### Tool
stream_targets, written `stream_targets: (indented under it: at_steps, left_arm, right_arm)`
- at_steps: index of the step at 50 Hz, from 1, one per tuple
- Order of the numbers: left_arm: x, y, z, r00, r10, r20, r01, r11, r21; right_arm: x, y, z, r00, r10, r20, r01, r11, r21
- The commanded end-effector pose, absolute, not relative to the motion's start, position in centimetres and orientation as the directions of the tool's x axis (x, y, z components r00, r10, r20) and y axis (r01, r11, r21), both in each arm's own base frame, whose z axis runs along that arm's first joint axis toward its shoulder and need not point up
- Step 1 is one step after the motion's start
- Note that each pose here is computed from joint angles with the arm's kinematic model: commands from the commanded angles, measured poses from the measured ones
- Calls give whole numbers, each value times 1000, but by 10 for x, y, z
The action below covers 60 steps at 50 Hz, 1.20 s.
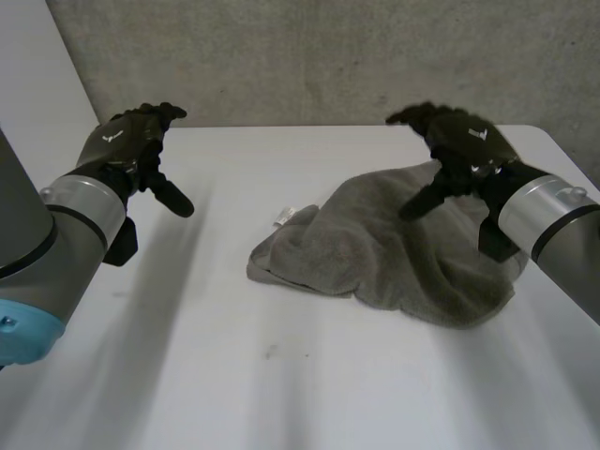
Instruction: Fold the towel.
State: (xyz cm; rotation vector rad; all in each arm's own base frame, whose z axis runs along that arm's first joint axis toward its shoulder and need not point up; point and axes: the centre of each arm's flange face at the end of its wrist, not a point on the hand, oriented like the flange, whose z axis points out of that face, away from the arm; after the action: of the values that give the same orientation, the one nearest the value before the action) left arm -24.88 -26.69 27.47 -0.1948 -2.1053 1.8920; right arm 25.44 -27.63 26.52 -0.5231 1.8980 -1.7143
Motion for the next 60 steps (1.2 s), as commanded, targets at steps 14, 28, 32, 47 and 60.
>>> stream_targets:
  at_steps: [14,28,32,47,60]
  left_arm:
    - [-256,-270,252,-945,318,75,-15,188,-982]
    - [-273,-268,221,-908,411,87,30,270,-962]
    - [-273,-269,217,-907,411,87,34,279,-960]
    - [-299,-271,173,-821,564,96,113,324,-939]
    - [-323,-282,131,-797,603,26,214,322,-922]
  right_arm:
    - [239,-286,232,-868,-483,110,-238,213,-948]
    - [205,-296,184,-878,-418,234,-308,120,-944]
    - [204,-299,185,-862,-418,287,-352,85,-932]
    - [177,-325,172,-671,-459,582,-641,-37,-767]
    - [173,-330,138,-628,-544,556,-675,24,-738]
